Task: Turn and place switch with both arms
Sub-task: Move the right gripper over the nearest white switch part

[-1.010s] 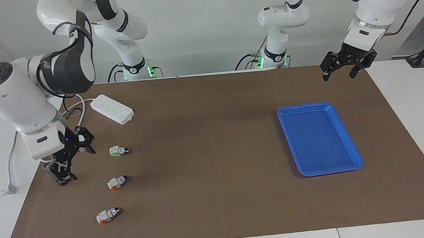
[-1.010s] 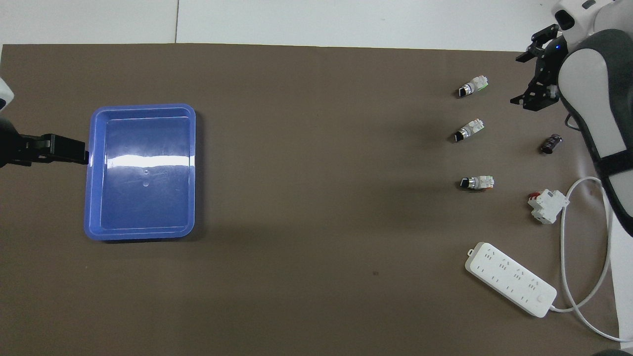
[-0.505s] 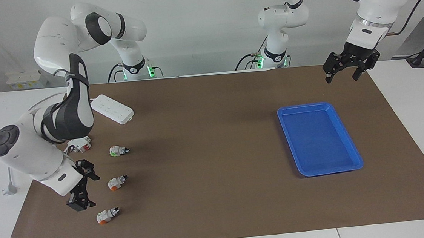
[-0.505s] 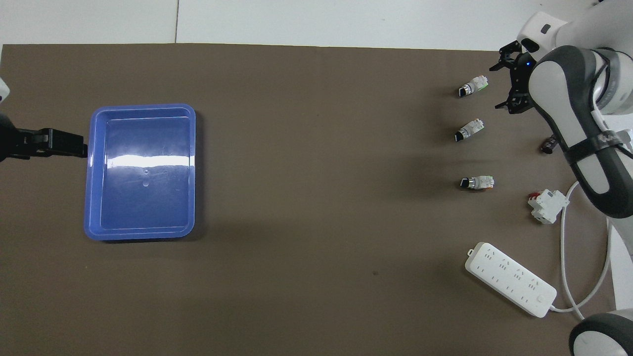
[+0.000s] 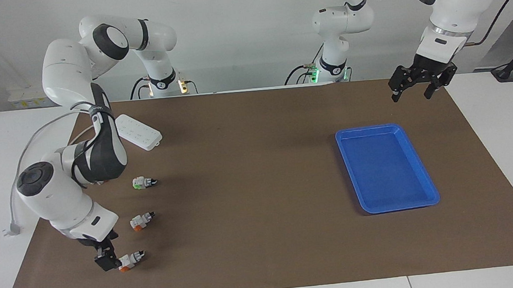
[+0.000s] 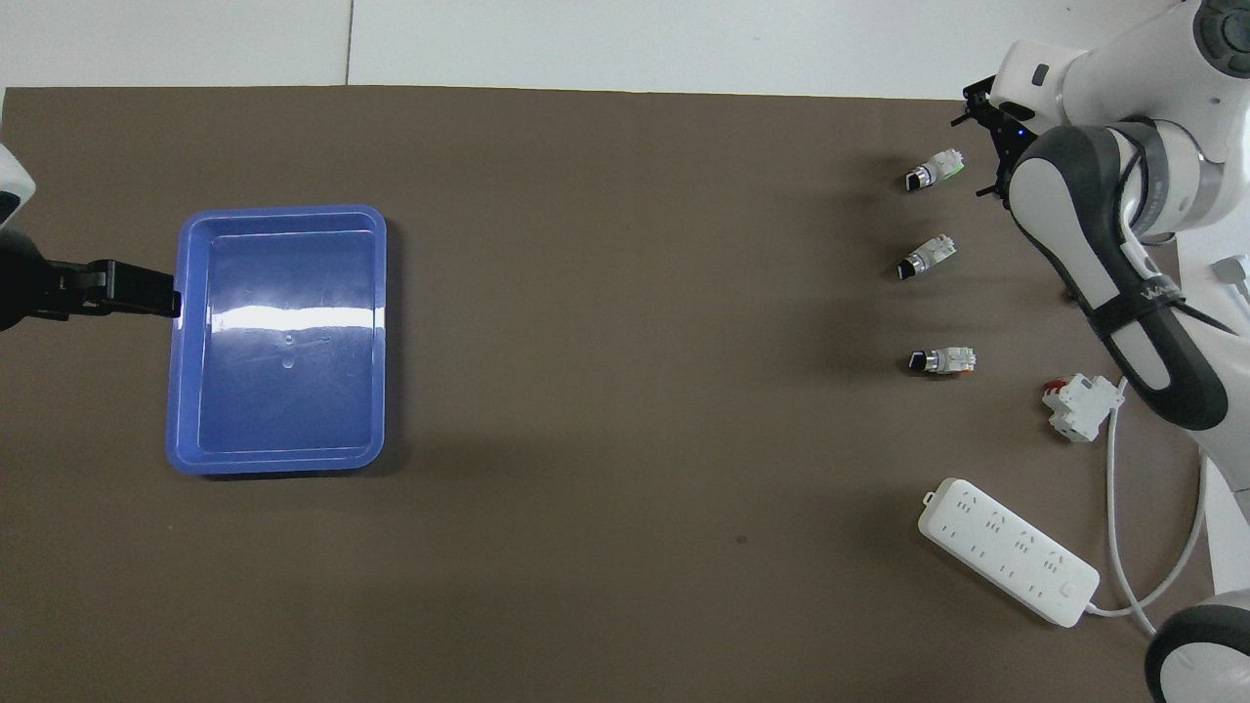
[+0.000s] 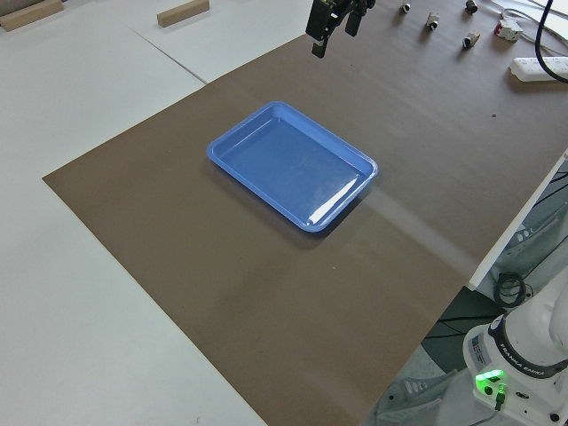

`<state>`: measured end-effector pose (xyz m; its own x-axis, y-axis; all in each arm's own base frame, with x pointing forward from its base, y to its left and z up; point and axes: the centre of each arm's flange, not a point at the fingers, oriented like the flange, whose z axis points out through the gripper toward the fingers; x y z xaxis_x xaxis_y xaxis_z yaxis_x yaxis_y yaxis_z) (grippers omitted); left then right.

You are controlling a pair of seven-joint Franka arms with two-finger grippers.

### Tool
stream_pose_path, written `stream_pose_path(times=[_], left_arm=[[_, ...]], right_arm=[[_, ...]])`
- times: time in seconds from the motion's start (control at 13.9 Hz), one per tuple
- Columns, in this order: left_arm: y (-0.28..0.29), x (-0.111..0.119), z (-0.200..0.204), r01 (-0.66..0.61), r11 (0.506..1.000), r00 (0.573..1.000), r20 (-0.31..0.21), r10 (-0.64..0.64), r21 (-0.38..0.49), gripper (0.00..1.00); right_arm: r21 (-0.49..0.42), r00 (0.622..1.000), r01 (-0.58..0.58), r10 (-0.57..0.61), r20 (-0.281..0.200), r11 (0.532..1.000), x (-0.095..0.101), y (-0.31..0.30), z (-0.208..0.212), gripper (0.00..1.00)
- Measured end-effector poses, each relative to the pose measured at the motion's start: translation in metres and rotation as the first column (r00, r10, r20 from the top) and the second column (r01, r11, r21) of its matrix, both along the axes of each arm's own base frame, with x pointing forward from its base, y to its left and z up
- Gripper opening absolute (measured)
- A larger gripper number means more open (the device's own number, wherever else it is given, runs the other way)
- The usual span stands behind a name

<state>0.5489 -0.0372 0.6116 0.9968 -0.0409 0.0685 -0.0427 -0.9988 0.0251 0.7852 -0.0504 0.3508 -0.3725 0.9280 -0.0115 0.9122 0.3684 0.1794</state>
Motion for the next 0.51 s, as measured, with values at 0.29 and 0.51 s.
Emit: stream_pose_path(times=[0.29, 0.51], left_arm=[[0.0, 0.0, 0.0, 0.0, 1.0, 1.0, 0.002, 0.0, 0.0, 1.0], [0.0, -0.002, -0.007, -0.001, 1.0, 1.0, -0.006, 0.001, 0.0, 1.0]], right_arm=[[-0.021, 0.999, -0.043, 0.043, 0.011, 0.999, 0.001, -0.003, -0.021, 0.99], [-0.039, 0.998, -0.059, 0.06, 0.019, 0.997, 0.001, 0.002, -0.023, 0.99]])
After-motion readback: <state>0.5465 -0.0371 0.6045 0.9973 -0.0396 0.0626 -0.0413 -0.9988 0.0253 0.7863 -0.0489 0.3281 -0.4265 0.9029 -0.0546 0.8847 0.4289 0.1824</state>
